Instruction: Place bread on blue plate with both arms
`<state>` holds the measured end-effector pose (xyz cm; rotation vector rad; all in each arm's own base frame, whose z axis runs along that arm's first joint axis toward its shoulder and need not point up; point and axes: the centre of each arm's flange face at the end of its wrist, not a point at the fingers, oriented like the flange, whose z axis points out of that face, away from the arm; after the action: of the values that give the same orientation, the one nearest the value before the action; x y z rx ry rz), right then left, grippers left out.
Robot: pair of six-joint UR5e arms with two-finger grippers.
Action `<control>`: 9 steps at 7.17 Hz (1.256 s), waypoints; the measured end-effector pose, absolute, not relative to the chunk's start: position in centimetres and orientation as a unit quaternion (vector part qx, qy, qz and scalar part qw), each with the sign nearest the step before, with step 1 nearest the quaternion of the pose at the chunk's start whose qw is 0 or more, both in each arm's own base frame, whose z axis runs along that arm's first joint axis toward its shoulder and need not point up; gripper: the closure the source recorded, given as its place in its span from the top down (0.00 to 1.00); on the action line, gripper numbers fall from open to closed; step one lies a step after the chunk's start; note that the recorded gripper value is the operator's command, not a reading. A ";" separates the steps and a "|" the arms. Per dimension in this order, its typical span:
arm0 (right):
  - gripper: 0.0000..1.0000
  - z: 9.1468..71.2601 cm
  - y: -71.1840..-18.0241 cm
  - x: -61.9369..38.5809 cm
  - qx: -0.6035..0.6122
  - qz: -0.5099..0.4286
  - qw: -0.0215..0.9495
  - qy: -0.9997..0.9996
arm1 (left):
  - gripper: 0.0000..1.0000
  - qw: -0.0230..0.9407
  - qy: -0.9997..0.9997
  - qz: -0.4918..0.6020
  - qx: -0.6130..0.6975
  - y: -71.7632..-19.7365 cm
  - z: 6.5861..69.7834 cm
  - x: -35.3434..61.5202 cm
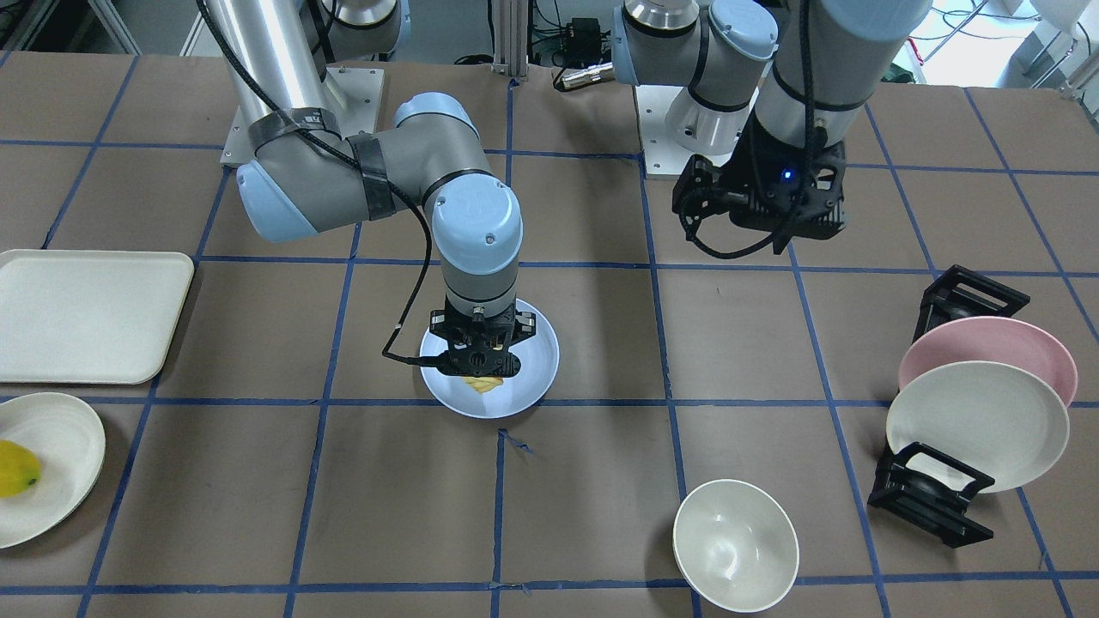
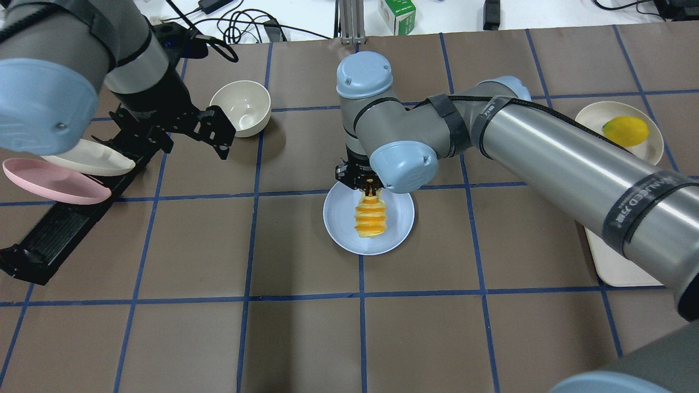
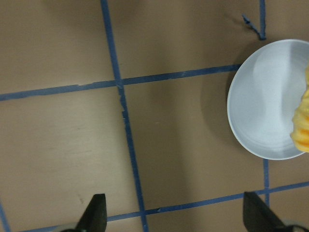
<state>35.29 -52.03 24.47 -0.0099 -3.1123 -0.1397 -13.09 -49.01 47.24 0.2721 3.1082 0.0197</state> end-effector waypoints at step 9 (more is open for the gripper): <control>1.00 19.8 -51.1 36.8 0.010 -0.025 0.007 -1.000 | 1.00 0.002 0.999 -0.005 0.037 -49.6 50.0 -12.9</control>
<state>36.77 -51.12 19.75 0.0322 -3.1258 -0.0778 -12.89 -49.58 50.00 0.1173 3.1350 -0.0167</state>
